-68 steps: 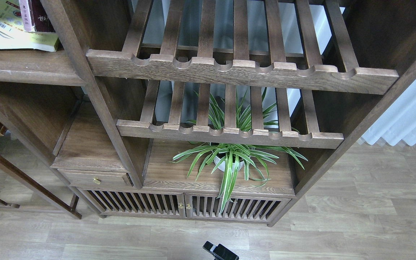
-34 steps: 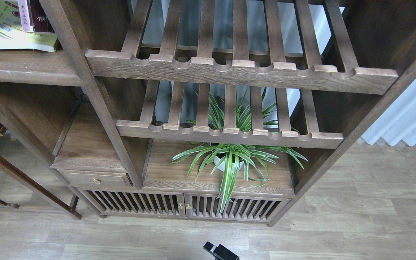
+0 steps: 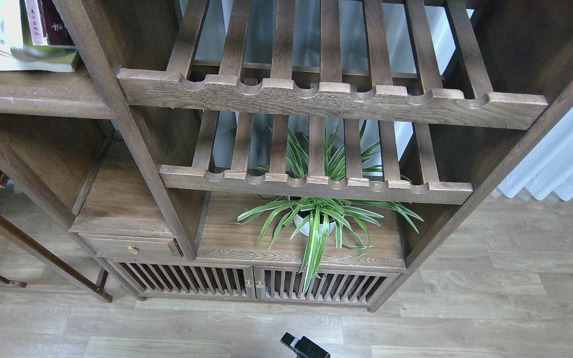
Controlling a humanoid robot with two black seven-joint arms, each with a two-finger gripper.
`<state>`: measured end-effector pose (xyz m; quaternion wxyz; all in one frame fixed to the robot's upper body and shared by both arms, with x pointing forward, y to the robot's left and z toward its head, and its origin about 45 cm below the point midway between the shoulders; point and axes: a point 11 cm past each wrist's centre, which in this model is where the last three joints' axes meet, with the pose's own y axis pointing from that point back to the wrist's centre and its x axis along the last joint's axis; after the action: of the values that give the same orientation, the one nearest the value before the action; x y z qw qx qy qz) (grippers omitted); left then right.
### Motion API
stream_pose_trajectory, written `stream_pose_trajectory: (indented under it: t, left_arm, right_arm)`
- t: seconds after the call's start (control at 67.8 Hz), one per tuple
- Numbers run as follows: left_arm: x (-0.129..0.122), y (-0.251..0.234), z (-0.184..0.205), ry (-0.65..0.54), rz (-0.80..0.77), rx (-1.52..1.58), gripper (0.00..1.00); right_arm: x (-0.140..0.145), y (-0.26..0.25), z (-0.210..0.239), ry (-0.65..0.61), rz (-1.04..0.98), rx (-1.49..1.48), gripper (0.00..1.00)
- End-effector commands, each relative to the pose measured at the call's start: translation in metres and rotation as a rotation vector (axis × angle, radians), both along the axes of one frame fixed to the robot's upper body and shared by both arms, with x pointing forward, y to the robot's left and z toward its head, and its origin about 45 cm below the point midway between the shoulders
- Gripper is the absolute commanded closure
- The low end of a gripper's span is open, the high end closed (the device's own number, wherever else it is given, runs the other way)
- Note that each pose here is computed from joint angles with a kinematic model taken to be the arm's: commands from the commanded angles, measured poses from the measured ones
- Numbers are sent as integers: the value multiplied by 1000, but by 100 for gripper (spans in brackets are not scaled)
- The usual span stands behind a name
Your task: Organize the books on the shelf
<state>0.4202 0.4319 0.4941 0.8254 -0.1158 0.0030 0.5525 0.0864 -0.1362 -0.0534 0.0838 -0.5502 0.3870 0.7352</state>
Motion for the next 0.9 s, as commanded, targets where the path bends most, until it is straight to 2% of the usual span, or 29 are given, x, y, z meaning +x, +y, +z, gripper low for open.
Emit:
stream_pose_trajectory:
  t: [0.0, 0.118, 0.339, 0.561, 0.679, 0.885]
  left_arm:
    - [-22, 3, -9, -25, -3, 6, 55]
    - [-46, 7, -21, -37, 2, 13, 46]
    - [-73, 13, -51, 3, -7, -34, 42]
    - [-102, -1, -108, 58, -25, -150, 28]
    - [-117, -8, -144, 111, -16, -222, 26]
    - [-135, -12, -183, 170, 14, -318, 25]
  right_arm:
    - [3, 1, 1, -7, 6, 0, 0]
    - [6, 3, 3, -16, 7, 9, 0]
    - [14, 6, 7, -36, 17, 17, 0]
    - [34, 17, 21, -91, 32, 52, 0]
    - [45, 26, 33, -130, 39, 88, 0]
    - [52, 34, 44, -161, 45, 117, 0]
